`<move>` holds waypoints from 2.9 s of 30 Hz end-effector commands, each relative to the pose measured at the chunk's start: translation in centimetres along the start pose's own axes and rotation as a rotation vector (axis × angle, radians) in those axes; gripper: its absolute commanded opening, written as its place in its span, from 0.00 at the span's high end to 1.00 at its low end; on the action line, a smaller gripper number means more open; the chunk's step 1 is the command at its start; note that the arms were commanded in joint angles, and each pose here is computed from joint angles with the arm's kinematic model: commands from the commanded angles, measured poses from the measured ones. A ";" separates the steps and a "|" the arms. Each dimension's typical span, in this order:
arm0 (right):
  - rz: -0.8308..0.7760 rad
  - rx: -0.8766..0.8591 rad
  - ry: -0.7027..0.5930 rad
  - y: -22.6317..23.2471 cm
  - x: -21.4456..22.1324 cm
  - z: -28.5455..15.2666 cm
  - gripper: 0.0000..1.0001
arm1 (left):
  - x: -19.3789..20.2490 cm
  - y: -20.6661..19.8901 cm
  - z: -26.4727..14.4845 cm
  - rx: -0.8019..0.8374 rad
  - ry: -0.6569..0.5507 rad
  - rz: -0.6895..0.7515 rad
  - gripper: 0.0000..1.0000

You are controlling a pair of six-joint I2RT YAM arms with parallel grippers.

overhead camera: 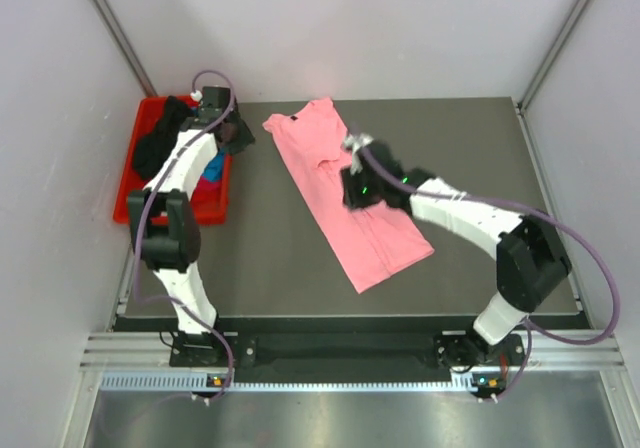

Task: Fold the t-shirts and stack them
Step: Fold the tshirt

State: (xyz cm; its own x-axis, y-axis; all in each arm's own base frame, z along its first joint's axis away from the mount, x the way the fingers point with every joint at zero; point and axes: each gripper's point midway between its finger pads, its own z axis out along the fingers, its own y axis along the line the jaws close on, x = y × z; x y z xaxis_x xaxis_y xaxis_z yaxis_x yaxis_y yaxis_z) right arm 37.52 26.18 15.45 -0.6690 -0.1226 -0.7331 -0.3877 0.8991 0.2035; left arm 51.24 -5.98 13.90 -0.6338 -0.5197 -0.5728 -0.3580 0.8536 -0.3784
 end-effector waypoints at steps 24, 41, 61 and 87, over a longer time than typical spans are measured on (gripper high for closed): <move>-0.421 0.154 0.409 7.8 22.9 -3.2 0.67 | -5.0 -3.9 -23.5 0.333 -0.222 0.082 0.55; -0.378 0.097 0.443 9.0 24.3 -3.6 1.00 | -3.8 -1.4 -19.7 0.242 -0.222 0.070 0.54; -0.219 -0.131 0.375 21.4 22.3 -2.9 0.94 | -1.8 1.0 -15.4 0.193 -0.087 0.053 0.51; 0.370 -0.077 0.347 0.1 22.6 -11.4 0.47 | 33.5 4.0 -21.2 0.463 0.454 -0.010 0.49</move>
State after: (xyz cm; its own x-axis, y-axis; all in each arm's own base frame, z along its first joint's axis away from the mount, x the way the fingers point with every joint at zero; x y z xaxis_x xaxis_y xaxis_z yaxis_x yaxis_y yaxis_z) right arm 15.25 18.74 5.98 -0.9271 0.0385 -0.3727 -0.1231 0.9082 0.4000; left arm 13.62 -17.42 8.06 -0.9136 -0.2848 -0.2901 -0.0477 0.7837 -0.6193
